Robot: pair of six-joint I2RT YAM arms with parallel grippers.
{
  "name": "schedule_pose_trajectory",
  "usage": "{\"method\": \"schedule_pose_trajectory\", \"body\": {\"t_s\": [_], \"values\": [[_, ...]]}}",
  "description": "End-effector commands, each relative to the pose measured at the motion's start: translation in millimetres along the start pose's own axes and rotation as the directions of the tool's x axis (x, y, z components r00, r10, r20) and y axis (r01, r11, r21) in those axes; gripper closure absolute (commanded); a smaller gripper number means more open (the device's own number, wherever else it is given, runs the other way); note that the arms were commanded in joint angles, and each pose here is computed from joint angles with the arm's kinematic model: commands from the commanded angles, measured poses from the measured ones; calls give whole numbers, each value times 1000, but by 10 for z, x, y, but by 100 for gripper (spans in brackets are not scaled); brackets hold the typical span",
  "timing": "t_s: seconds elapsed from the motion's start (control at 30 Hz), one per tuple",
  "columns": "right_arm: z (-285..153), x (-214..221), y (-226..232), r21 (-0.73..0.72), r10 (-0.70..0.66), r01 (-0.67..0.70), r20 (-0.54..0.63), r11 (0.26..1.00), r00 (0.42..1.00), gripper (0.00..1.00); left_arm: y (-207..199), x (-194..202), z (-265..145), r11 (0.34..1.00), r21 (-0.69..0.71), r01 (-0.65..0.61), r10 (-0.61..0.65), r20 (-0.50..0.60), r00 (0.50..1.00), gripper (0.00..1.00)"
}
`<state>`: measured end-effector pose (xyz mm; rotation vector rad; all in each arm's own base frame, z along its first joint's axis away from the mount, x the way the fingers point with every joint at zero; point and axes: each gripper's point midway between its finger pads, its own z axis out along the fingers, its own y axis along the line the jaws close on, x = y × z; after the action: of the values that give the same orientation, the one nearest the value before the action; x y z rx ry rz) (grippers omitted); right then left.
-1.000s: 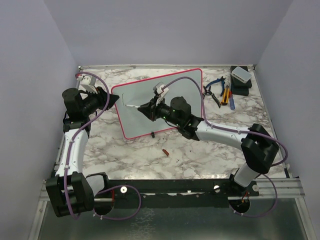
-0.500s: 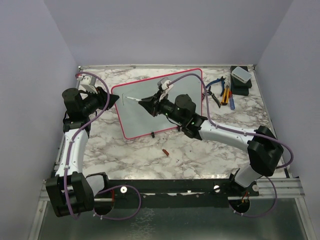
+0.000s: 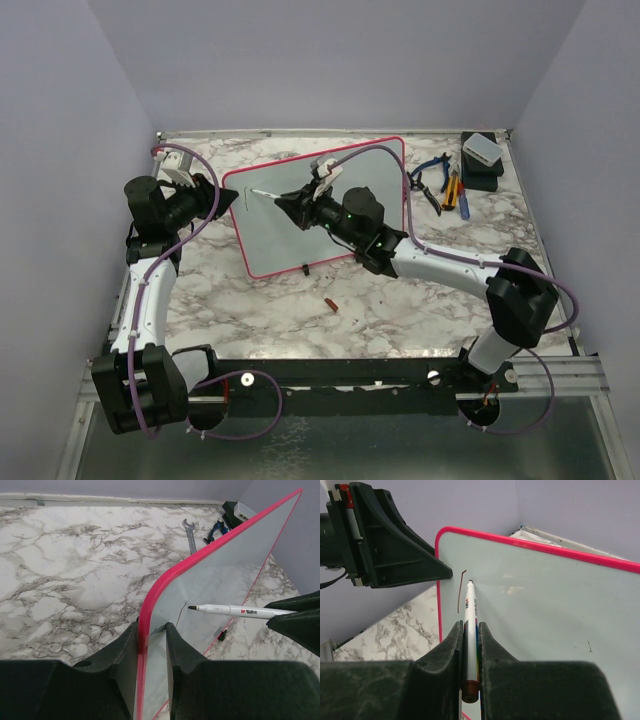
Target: Write a sentence on the whiteboard
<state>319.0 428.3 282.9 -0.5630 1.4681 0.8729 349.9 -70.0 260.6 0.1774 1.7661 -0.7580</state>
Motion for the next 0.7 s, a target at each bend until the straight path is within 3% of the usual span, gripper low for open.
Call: {"method": "schedule_pose_trajectory", "body": {"t_s": [0.0, 0.27, 0.67], "values": [[95, 84, -33, 30, -14, 15, -26, 999, 1000, 100, 60, 88, -16, 1000, -24, 12, -12, -20, 1000, 79], [144, 226, 63, -28, 0, -2, -64, 1000, 998, 99, 61, 90, -16, 1000, -24, 11, -11, -20, 1000, 79], [-6, 269, -159, 92, 3, 2, -55, 996, 998, 99, 64, 89, -21, 1000, -28, 10, -10, -19, 1000, 80]]}}
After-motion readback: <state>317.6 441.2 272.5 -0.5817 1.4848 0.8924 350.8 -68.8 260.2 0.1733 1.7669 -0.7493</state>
